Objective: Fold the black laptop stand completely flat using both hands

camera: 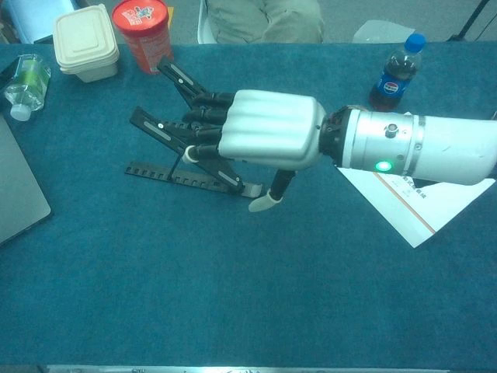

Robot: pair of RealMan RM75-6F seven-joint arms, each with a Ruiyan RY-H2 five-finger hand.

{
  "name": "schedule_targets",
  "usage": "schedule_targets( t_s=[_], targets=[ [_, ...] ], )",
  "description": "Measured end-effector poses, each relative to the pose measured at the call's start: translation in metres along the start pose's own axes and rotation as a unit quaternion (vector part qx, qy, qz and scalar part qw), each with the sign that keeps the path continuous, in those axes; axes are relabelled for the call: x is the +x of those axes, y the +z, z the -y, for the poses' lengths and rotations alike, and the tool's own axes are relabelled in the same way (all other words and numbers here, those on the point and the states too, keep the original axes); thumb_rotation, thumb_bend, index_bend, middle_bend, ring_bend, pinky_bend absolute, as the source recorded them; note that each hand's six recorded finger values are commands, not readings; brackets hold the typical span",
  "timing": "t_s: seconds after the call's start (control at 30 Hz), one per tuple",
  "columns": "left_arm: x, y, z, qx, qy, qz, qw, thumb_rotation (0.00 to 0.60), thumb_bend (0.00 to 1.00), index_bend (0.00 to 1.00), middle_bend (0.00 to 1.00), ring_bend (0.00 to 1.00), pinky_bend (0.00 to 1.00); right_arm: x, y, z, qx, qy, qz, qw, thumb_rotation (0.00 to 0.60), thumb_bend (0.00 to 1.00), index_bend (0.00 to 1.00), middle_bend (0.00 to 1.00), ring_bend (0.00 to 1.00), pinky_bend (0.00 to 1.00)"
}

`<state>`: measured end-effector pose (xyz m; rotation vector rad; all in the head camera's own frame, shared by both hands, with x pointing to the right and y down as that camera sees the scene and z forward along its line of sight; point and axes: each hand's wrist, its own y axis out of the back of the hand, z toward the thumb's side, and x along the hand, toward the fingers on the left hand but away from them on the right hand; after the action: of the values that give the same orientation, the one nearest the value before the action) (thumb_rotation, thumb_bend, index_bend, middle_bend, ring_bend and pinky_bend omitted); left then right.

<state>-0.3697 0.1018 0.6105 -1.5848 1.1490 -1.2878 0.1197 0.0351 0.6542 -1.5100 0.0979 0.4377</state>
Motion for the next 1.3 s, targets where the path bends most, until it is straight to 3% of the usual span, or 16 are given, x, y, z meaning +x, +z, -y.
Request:
schedule_targets(
  t_s=[0.63, 0.83, 1.3],
  targets=[
    [-0.001, -0.017, -0.004, -0.021, 0.017, -0.015, 0.9995, 0.6, 0.27, 0.06, 0.15, 0.05, 0.07, -0.063, 0.021, 0.009, 0.049, 0.016, -0.032, 0.9982, 0.35, 0.14, 0.18, 0.19, 0.0, 0.02],
    [-0.002, -0.026, -0.005, -0.022, 0.021, -0.021, 0.9993, 0.6, 0.27, 0.06, 0.15, 0.06, 0.07, -0.068, 0.024, 0.006, 0.061, 0.012, -0.035, 0.9974, 0.35, 0.14, 0.18, 0.19, 0.0, 0.02],
    [-0.001, -0.027, -0.002, -0.03, 0.021, -0.019, 0.9992, 0.6, 0.27, 0.06, 0.15, 0.05, 0.07, -0.091, 0.036, 0.02, 0.073, 0.049, -0.052, 0.9948, 0.35, 0.15, 0.18, 0.19, 0.0, 0.02]
  ],
)
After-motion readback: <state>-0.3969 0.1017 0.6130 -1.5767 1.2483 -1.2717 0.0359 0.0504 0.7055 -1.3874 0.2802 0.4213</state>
